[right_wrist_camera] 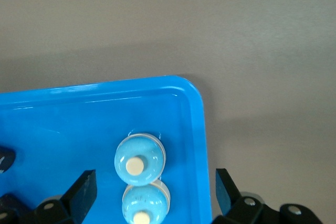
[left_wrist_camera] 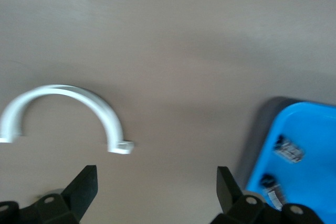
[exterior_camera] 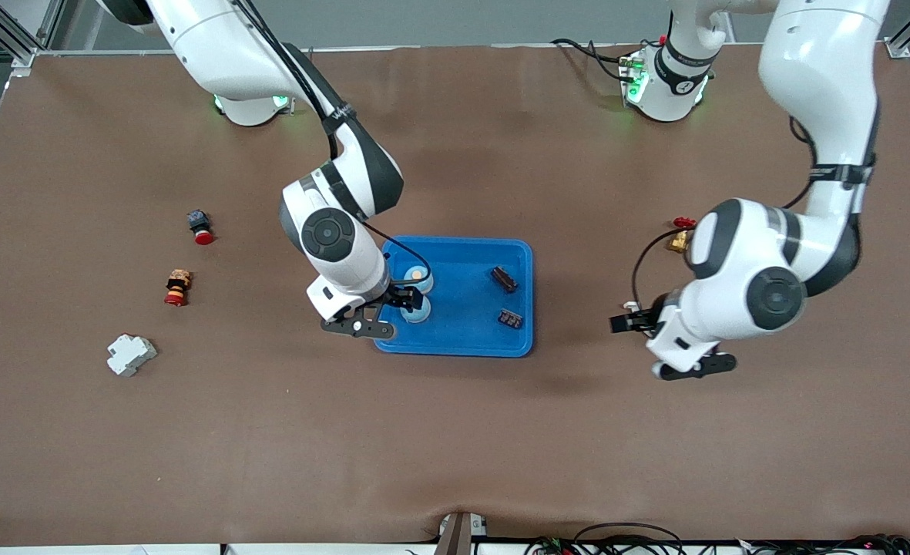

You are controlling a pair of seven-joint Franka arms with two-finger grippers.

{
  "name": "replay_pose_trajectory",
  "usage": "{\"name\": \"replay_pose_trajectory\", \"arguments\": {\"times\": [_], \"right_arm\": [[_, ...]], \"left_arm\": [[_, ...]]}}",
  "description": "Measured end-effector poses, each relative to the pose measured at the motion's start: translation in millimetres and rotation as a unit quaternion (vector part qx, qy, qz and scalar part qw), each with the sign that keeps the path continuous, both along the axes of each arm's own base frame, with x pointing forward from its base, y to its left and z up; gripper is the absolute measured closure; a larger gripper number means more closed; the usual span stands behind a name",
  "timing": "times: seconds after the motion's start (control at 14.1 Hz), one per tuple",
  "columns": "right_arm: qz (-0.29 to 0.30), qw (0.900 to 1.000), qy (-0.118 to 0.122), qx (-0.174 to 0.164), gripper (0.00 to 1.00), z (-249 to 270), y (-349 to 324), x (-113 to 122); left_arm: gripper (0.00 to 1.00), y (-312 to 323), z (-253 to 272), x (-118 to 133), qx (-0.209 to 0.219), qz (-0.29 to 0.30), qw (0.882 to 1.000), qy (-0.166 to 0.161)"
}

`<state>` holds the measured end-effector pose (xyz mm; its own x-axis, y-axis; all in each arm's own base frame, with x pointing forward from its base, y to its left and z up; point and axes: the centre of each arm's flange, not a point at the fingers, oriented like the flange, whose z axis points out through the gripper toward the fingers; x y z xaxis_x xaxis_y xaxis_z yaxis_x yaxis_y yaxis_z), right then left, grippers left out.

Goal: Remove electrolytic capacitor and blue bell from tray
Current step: 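Move the right gripper to the blue bell while the left gripper reaches the capacitor, then close the right gripper on a bell while the left gripper grasps a capacitor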

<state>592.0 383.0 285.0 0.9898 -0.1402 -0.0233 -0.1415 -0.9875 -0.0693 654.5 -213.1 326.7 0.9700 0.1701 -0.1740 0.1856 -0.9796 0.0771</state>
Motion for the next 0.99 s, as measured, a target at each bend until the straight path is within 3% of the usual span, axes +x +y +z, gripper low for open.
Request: {"name": "replay_pose_trajectory", "arguments": {"times": [0.35,0.64,0.99], "right_arm": [[0.002,1.000,-0.008,0.004,0.00,-18.3,7.4,3.4],[0.005,1.000,-0.005,0.002,0.00,-30.6,11.9,3.5],[0.014,1.000,-0.001,-0.001,0.00,-49.2,24.4,1.0]], "left_arm": [[0.00,-87.8,-48.6,-19.2,0.004,0.084,0.996,-0.011],[0.00,-132.9,-65.9,-31.5,0.001,0.194,0.981,-0.022],[0.15,-156.1,-88.0,-40.2,0.000,0.267,0.963,-0.020]]}}
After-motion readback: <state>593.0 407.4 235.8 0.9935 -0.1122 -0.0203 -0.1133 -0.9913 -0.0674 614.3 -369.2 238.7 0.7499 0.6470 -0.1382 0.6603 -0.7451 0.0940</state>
